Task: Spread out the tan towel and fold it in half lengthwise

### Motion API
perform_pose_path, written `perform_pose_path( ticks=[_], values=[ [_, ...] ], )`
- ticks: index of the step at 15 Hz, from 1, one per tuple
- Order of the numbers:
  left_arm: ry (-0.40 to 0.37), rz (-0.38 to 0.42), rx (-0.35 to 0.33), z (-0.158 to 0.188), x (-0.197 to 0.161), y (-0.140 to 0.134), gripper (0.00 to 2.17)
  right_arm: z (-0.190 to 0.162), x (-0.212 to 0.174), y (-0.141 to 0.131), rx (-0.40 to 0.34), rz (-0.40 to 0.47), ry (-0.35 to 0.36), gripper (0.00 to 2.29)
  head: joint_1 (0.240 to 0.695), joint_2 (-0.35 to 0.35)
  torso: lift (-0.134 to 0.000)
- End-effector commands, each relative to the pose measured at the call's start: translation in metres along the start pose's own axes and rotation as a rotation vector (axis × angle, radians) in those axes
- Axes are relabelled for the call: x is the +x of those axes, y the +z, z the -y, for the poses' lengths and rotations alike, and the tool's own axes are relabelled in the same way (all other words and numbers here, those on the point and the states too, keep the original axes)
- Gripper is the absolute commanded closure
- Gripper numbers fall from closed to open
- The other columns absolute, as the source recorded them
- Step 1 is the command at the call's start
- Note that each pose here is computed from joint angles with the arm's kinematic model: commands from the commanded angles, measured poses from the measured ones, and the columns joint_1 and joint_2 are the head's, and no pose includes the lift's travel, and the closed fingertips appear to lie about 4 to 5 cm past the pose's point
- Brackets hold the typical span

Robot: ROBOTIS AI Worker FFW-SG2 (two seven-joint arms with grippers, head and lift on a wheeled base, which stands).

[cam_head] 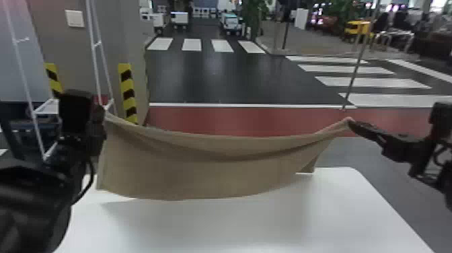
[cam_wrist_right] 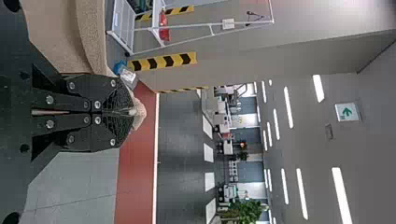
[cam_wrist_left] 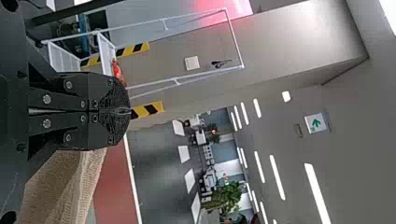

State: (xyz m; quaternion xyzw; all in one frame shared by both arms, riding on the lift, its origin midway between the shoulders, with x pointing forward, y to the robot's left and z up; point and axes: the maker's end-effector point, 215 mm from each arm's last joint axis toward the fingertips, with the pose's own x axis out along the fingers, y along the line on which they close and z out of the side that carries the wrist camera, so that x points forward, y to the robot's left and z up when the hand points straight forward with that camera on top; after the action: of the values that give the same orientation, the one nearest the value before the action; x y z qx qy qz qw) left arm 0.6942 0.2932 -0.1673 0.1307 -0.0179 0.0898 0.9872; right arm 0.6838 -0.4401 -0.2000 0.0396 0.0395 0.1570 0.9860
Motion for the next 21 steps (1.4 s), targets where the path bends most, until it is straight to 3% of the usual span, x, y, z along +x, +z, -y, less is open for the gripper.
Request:
perform_pose_path(
  ticks=[1,3,4,7,9,12,17,21],
  values=[
    [-0.023,-0.069,0.030,0.008,-0.029,-0.039,1.91,-0.007,-0.029,-0.027,0.005,-0.045,0.031,1.33,0.411,-0.111,-0.128],
    [0.004,-0.190,0.132,-0.002,-0.066,-0.092,1.91,-0.001,-0.071,-0.058,0.007,-0.102,0.020,1.33,0.443,-0.119,-0.128],
    [0.022,-0.236,0.156,-0.012,-0.083,-0.109,1.91,-0.002,-0.087,-0.073,0.024,-0.134,0.026,1.33,0.496,-0.123,-0.128],
    [0.017,-0.311,0.163,-0.021,-0.132,-0.133,1.91,0.007,-0.134,-0.096,0.053,-0.164,0.003,1.33,0.579,-0.128,-0.128],
    [0.014,-0.380,0.204,-0.022,-0.164,-0.150,1.91,0.008,-0.159,-0.114,0.107,-0.185,-0.004,1.33,0.643,-0.146,-0.128],
    [-0.004,-0.530,0.244,-0.019,-0.218,-0.187,1.91,-0.001,-0.183,-0.134,0.139,-0.192,-0.001,1.33,0.695,-0.169,-0.128],
    [0.007,-0.792,0.295,-0.040,-0.316,-0.247,1.91,0.001,-0.227,-0.150,0.207,-0.206,-0.011,1.33,0.695,-0.194,-0.128],
    [-0.005,-0.931,0.328,-0.048,-0.370,-0.264,1.91,-0.009,-0.249,-0.166,0.248,-0.270,-0.009,1.33,0.695,-0.214,-0.128]
  ],
)
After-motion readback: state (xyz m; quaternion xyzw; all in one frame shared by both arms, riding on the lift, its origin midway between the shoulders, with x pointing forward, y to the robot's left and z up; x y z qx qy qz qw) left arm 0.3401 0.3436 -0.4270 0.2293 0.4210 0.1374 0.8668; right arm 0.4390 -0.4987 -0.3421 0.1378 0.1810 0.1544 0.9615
